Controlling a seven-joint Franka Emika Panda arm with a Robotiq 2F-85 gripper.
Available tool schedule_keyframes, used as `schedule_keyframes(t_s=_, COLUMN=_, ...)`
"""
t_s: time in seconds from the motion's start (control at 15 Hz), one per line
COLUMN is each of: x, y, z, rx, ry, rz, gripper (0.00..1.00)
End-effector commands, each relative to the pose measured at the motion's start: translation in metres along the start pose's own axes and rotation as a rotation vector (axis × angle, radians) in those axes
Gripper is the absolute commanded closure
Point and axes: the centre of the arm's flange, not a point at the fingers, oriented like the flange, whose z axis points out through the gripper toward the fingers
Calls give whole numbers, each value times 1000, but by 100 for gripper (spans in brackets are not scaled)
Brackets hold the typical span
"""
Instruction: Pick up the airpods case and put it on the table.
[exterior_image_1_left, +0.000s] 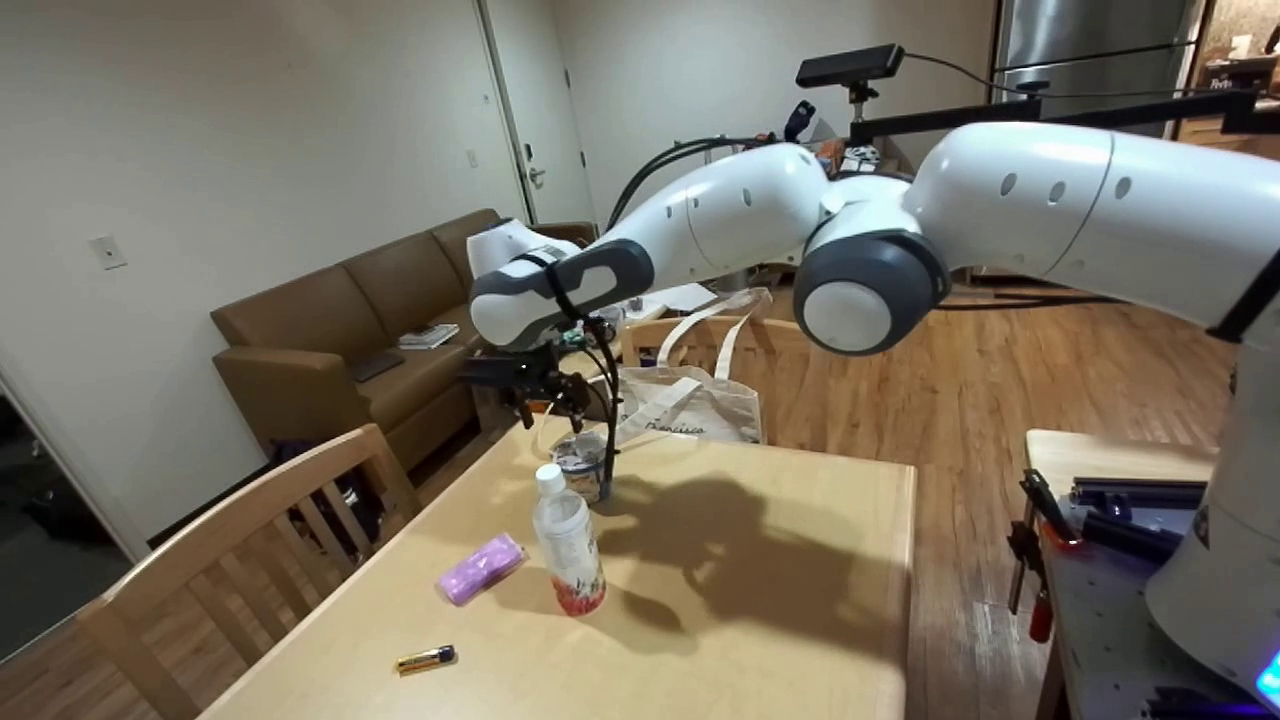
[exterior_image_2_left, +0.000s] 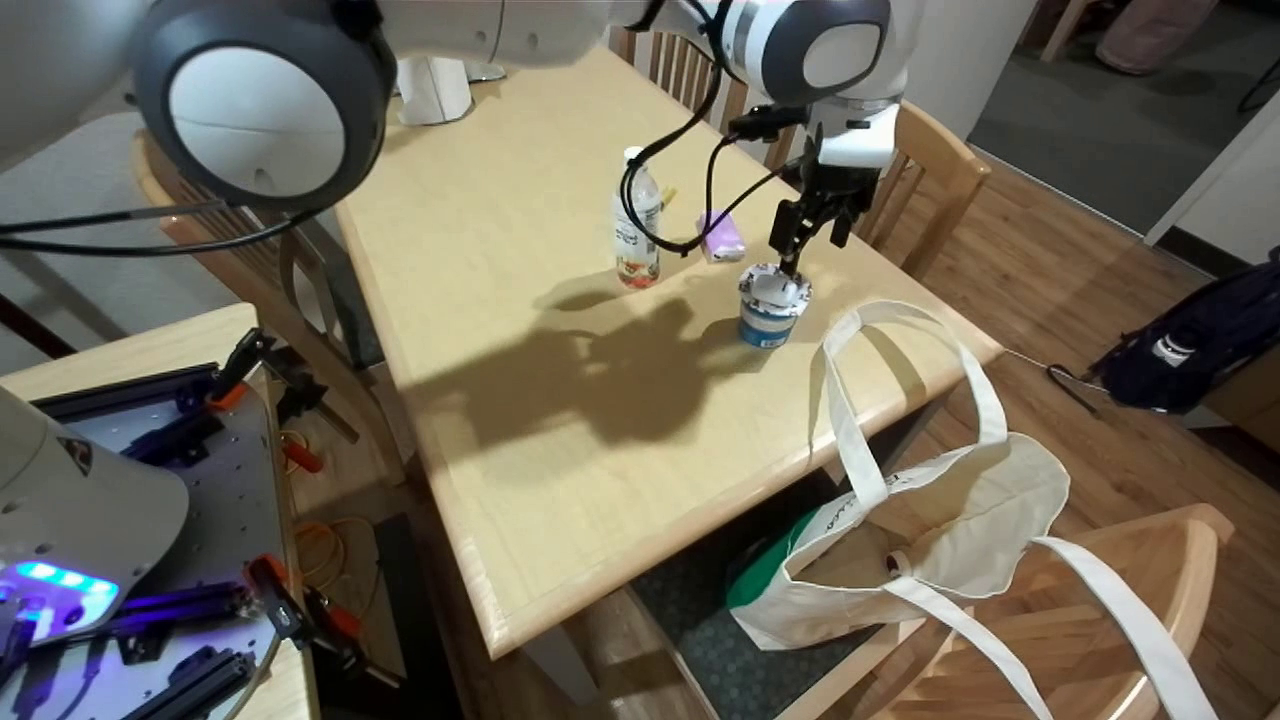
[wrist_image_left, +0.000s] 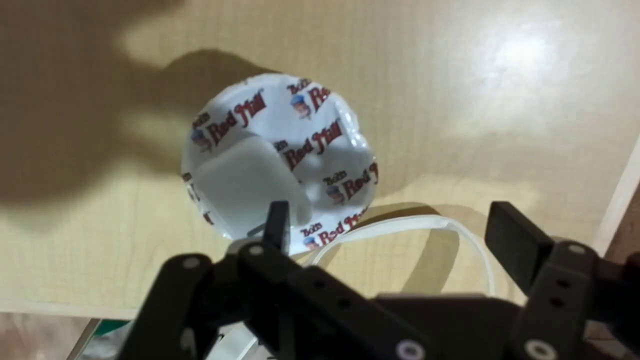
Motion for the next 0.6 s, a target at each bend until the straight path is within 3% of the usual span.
schedule_keyframes(t_s=0.0, x=6, y=-4, z=-13, rx=-70, ry=105, rz=-33, gripper=0)
schedule_keyframes(t_s=0.2, x=14, y=1, z=-29, rx=-78, ry=91, rz=-57, gripper=0)
schedule_keyframes(t_s=0.53, x=13, y=14, z=-29, rx=-245, ry=79, rz=-205, gripper=0)
